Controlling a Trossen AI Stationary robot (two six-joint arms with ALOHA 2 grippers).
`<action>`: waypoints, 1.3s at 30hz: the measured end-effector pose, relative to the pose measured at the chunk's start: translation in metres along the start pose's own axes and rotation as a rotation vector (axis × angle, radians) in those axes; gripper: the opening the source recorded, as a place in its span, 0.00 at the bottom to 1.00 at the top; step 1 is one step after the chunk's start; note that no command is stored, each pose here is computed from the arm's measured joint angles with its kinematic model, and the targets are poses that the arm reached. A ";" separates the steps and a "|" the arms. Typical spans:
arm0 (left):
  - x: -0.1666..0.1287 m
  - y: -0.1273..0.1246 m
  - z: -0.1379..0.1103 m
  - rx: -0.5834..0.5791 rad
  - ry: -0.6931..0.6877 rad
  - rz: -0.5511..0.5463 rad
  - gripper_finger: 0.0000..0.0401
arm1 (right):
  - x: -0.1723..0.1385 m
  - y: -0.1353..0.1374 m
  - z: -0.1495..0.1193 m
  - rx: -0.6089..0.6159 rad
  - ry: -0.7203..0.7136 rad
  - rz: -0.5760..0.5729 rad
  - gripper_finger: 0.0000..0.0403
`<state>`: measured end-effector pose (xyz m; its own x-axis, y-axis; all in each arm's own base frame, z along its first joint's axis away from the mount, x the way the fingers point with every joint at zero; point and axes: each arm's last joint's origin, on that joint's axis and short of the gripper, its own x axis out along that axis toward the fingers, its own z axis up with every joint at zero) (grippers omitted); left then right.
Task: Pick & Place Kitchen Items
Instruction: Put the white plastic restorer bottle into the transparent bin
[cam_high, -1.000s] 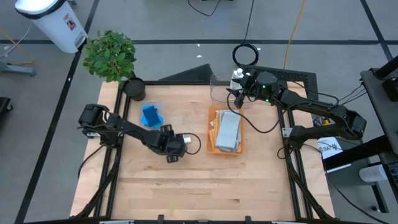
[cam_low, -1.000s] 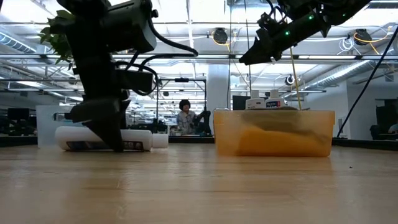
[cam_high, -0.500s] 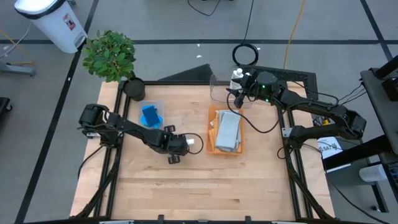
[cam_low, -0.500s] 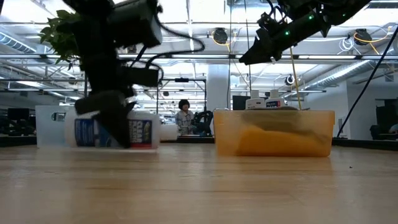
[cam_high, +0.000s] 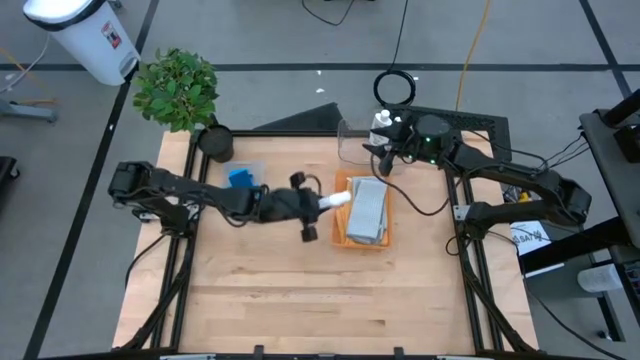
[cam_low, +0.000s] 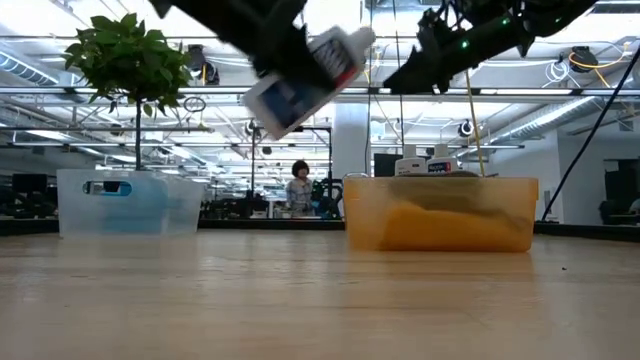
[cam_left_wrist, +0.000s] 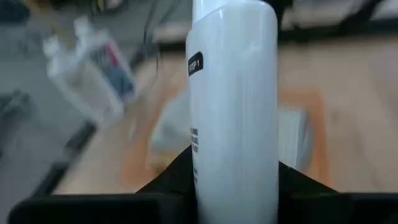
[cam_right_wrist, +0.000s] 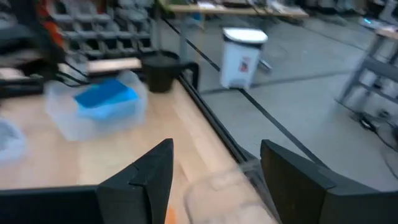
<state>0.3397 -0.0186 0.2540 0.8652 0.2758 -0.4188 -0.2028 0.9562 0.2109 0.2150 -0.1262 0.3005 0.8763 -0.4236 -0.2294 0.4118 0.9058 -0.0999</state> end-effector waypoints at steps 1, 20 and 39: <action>0.001 0.005 0.005 -0.004 -0.054 -0.011 0.24 | -0.003 0.001 0.002 -0.002 -0.017 0.020 0.52; 0.073 0.072 -0.006 -0.092 -0.479 -0.259 0.25 | -0.054 0.011 0.029 0.042 -0.189 0.347 0.53; 0.094 0.075 -0.025 -0.135 -0.496 -0.274 0.29 | -0.016 0.046 0.011 0.011 -0.073 0.546 0.55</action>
<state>0.3947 0.0818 0.2086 0.9991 -0.0312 0.0284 0.0305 0.9992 0.0253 0.2223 -0.0782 0.3104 0.9782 0.1084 -0.1770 -0.1056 0.9941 0.0250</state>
